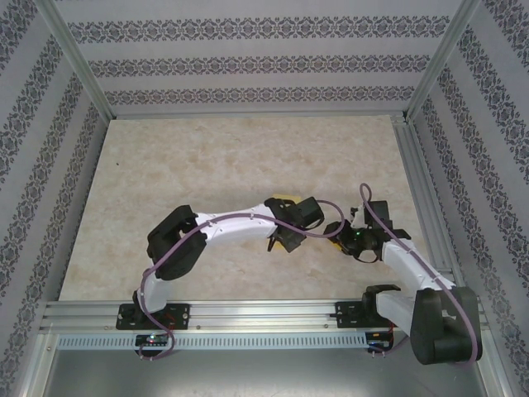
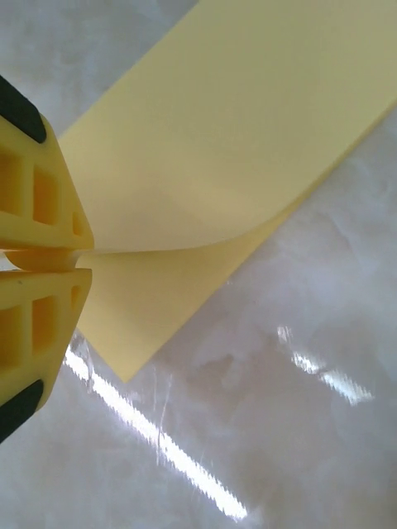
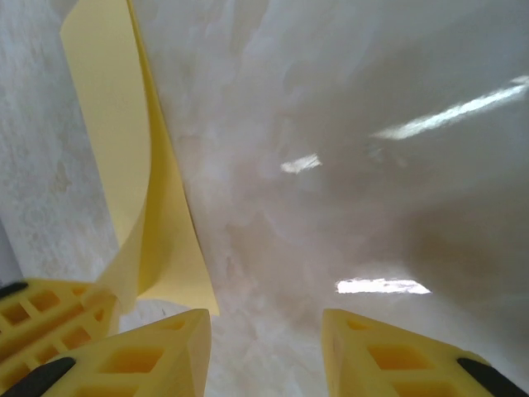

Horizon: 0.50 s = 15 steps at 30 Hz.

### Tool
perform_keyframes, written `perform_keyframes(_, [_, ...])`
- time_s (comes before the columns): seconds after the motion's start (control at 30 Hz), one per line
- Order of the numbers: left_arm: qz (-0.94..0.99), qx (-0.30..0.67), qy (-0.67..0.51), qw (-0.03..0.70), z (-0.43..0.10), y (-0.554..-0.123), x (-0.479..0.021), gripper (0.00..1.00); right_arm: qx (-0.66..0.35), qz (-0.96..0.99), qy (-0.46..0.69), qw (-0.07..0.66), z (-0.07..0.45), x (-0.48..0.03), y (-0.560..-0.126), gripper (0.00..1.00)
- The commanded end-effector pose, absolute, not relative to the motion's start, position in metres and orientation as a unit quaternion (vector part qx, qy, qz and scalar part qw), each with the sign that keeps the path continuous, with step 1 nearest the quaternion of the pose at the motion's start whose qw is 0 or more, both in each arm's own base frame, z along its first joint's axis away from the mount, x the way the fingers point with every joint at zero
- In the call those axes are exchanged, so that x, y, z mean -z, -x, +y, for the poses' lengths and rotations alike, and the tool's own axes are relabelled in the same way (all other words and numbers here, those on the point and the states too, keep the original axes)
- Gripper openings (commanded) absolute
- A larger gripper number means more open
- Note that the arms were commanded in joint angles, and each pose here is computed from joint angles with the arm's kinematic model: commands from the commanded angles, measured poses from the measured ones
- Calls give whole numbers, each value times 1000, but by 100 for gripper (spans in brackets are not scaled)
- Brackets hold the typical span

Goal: Fold a paper plane with a square sheet of paper (fold left side to right side)
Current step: Fold the triangle a second time at the center of the table.

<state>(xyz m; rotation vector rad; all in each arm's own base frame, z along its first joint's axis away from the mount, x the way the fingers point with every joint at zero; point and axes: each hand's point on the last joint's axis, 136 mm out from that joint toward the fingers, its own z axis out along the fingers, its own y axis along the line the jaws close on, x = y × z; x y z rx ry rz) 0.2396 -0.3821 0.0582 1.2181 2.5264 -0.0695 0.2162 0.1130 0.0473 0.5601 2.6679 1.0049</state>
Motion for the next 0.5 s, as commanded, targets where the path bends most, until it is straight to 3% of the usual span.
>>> perform_keyframes(0.0, [895, 75, -400, 181, -383, -246, -72, 15, -377, 899, -177, 137, 134, -65, -236, 37])
perform_keyframes(0.13, [900, 120, -378, 179, -376, -249, -75, 15, -387, 898, -166, 129, 157, -61, -243, 31])
perform_keyframes(0.47, [900, 212, -337, 175, -367, -262, -77, 14, -429, 888, -118, 119, 216, -59, -252, 30])
